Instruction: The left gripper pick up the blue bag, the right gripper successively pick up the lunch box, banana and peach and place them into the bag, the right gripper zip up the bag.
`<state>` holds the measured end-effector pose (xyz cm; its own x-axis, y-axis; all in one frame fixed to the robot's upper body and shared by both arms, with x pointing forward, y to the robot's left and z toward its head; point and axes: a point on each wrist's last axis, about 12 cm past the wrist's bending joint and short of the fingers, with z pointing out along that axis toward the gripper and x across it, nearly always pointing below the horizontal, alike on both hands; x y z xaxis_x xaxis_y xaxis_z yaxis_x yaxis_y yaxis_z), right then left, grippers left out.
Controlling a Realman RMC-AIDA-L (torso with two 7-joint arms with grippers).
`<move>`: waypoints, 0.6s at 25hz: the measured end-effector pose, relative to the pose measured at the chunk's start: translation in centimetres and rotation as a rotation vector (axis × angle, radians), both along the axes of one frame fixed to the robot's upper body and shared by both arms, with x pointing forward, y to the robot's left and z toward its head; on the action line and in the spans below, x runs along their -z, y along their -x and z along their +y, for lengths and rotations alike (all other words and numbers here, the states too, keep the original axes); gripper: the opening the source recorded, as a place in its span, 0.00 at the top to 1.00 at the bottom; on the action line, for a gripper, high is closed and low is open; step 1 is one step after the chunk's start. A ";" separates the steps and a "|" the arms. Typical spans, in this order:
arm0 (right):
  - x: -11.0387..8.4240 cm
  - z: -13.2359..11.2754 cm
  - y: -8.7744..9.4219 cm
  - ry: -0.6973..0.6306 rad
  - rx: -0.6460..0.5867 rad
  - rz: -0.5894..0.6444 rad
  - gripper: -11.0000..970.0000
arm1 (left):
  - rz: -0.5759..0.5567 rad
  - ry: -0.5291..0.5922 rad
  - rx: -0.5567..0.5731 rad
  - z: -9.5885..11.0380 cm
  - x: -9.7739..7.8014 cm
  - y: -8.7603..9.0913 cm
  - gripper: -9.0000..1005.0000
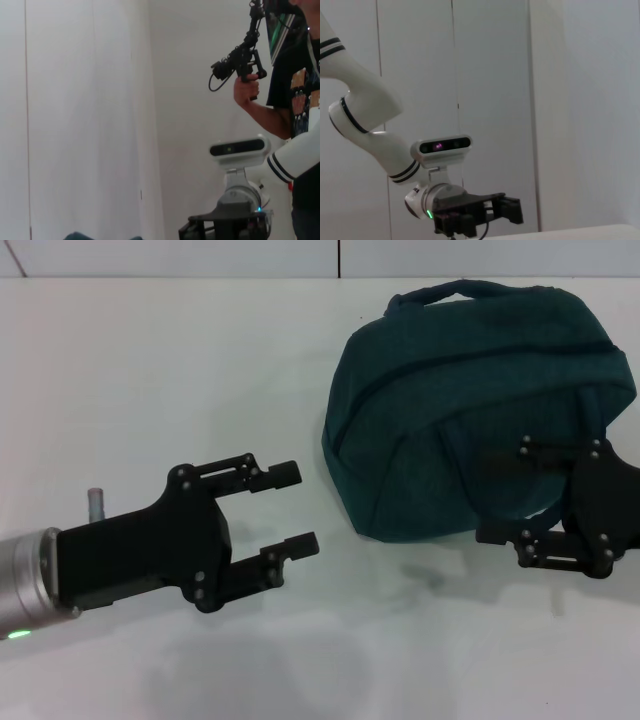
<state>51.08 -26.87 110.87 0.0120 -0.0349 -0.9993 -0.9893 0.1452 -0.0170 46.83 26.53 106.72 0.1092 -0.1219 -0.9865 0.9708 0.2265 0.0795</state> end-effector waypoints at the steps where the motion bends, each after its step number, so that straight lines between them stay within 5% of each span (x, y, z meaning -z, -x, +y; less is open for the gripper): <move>1: 0.0 0.0 0.0 -0.001 0.003 0.000 0.34 | -0.004 0.005 0.003 0.0 -0.1 0.0 0.42; 15: 0.2 -0.1 0.0 -0.027 0.046 0.003 0.34 | -0.032 0.008 0.002 0.4 -0.3 0.2 0.42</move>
<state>51.11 -26.95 110.70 0.0082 -0.0086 -0.9999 -0.9816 0.1905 -0.0097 46.65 26.97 107.01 0.1400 -0.1305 -0.9815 0.9684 0.2249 0.1082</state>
